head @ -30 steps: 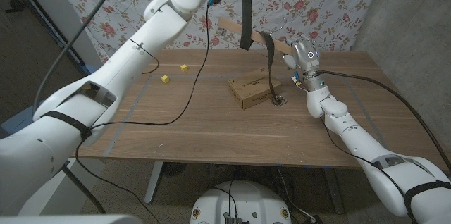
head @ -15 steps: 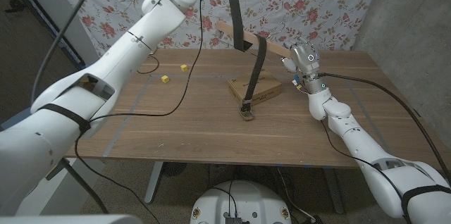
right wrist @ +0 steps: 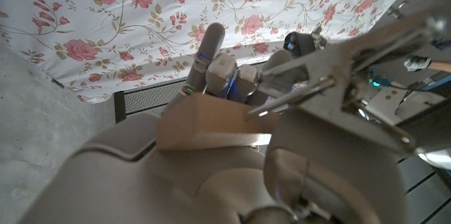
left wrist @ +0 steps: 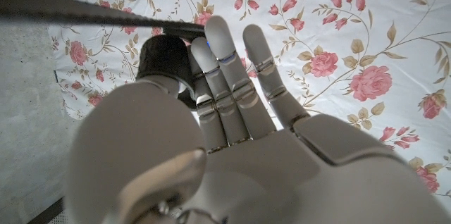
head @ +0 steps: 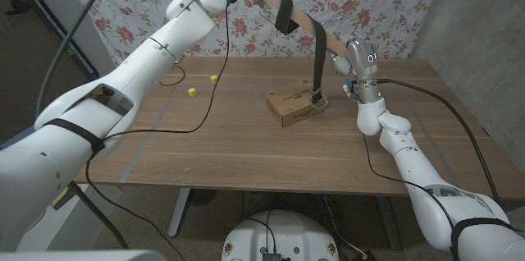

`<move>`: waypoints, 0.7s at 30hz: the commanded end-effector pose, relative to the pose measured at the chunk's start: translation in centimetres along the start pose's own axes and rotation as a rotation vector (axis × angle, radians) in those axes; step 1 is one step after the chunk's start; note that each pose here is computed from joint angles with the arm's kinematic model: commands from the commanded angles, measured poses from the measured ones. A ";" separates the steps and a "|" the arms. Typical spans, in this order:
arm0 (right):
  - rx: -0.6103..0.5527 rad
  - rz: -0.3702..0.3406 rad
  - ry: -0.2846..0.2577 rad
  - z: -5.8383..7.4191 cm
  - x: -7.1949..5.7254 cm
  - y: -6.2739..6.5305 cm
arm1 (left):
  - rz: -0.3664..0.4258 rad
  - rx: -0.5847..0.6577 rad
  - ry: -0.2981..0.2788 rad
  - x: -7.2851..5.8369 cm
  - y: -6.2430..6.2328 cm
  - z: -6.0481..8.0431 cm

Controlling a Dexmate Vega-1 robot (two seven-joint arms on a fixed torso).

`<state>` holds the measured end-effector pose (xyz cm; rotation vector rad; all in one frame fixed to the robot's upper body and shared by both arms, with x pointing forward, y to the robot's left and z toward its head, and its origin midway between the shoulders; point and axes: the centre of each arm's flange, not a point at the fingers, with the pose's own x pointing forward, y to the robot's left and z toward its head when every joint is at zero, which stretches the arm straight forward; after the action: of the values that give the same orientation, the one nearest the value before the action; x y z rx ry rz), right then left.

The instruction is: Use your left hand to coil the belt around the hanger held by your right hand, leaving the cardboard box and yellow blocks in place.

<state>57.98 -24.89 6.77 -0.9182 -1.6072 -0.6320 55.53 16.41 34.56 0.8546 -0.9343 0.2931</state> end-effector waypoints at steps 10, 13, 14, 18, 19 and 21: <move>0.180 -0.111 0.273 -4.8 4.1 -0.7 | -0.176 0.059 0.079 -3.4 -5.4 -5.6; 0.167 -0.103 0.302 -5.7 4.6 -0.4 | -0.226 0.074 0.072 -4.3 -6.6 -6.0; 0.140 -0.096 0.310 -6.3 4.9 -0.2 | -0.264 0.078 0.071 -4.9 -7.4 -6.2; 0.078 -0.090 0.326 -7.7 5.4 0.2 | -0.346 0.086 0.066 -6.1 -9.4 -6.7; 0.064 -0.088 0.328 -8.0 5.4 0.3 | -0.365 0.089 0.063 -6.4 -9.9 -6.7; 0.010 -0.084 0.329 -8.5 5.6 0.4 | -0.400 0.089 0.055 -6.9 -10.8 -6.6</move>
<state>60.16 -27.53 12.00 -0.6402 -1.4699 -0.6424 59.80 17.03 27.32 0.9772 -0.7739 0.1728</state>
